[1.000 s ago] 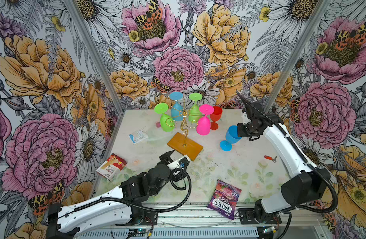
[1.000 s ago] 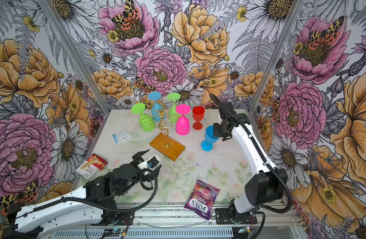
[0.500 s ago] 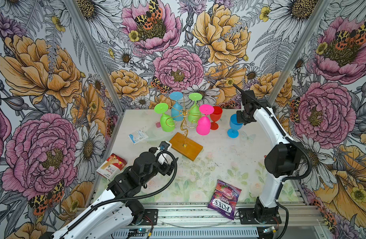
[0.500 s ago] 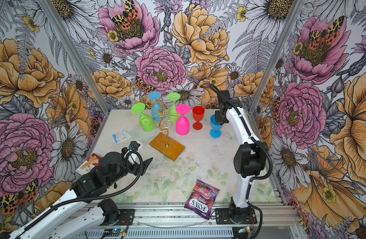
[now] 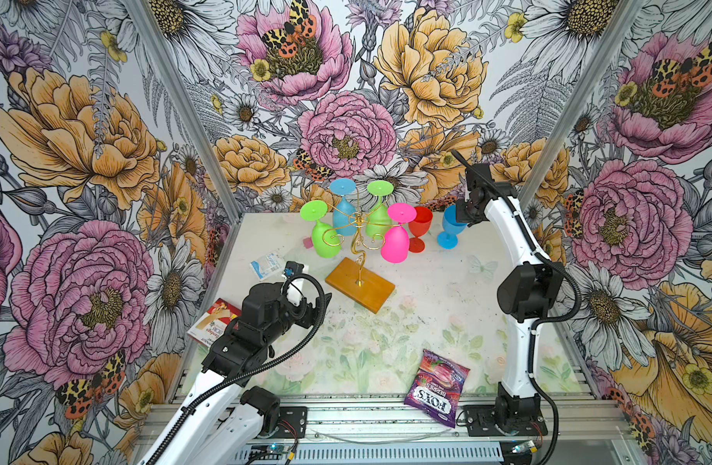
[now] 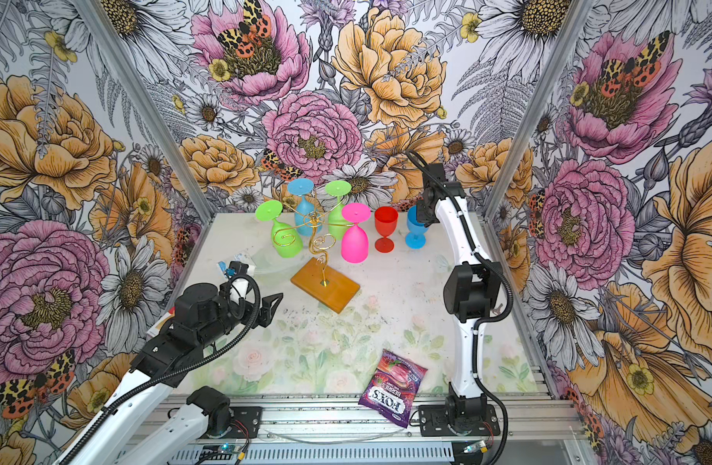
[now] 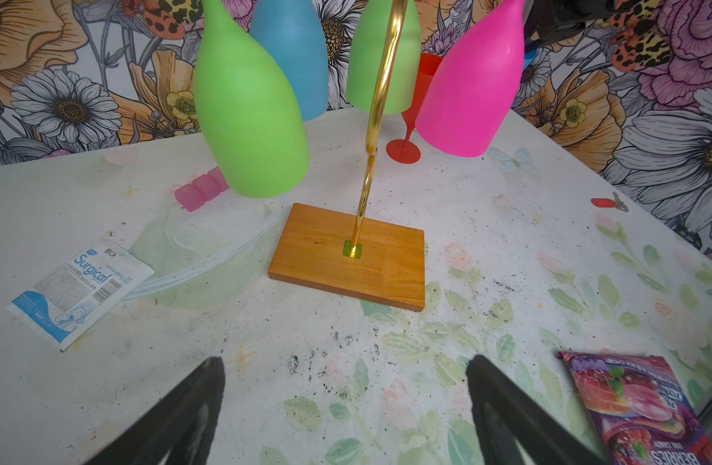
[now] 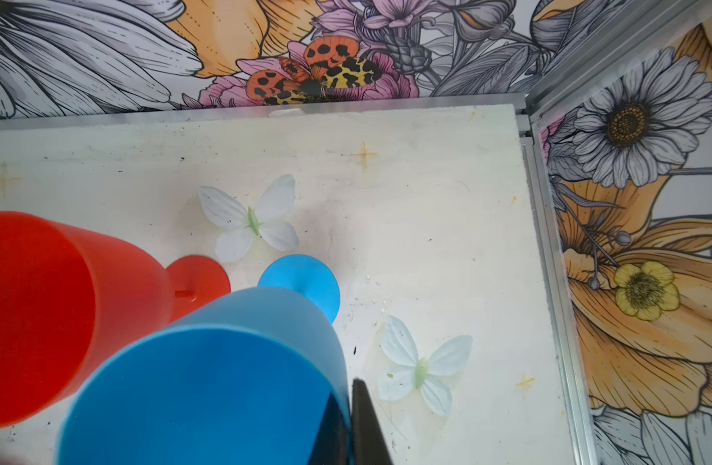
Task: Take the wine glass off the wine glass rack
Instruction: Place the wine glass at the top-right of the table.
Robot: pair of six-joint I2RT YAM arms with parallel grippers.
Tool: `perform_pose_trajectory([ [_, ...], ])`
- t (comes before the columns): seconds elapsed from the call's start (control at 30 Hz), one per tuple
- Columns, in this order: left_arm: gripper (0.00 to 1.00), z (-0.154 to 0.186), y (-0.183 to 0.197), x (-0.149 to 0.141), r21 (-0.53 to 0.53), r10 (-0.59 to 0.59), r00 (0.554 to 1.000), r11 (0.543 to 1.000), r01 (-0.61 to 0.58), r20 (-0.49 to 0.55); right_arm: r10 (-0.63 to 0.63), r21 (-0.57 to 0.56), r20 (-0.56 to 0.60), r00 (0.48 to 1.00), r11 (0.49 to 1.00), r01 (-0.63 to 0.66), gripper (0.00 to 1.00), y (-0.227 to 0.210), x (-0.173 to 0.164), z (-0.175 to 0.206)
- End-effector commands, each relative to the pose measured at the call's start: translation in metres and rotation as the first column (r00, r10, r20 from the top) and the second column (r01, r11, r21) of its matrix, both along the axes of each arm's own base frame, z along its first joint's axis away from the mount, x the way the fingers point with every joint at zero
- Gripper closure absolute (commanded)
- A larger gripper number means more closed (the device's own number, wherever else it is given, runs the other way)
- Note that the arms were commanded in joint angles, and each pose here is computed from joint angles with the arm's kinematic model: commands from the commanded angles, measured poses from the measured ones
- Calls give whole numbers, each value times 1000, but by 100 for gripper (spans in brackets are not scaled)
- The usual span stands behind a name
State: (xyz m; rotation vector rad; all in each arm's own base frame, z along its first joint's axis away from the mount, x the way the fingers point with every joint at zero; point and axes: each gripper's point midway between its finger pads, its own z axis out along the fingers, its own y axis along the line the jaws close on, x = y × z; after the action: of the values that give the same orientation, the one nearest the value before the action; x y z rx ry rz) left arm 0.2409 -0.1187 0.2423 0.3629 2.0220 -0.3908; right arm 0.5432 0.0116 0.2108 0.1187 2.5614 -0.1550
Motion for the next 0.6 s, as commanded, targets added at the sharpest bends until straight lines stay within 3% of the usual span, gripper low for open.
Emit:
perform_pose_trajectory([
  [0.0, 5, 18, -4, -2, -74, -22, 999, 997, 25, 45, 13, 18, 26, 1000, 1000, -13, 100, -1, 12, 2],
  [0.57, 4, 17, 2, 2, -90, 7, 999, 996, -3, 45, 31, 106, -1, 1000, 994, -30, 100, 1, 31, -28],
])
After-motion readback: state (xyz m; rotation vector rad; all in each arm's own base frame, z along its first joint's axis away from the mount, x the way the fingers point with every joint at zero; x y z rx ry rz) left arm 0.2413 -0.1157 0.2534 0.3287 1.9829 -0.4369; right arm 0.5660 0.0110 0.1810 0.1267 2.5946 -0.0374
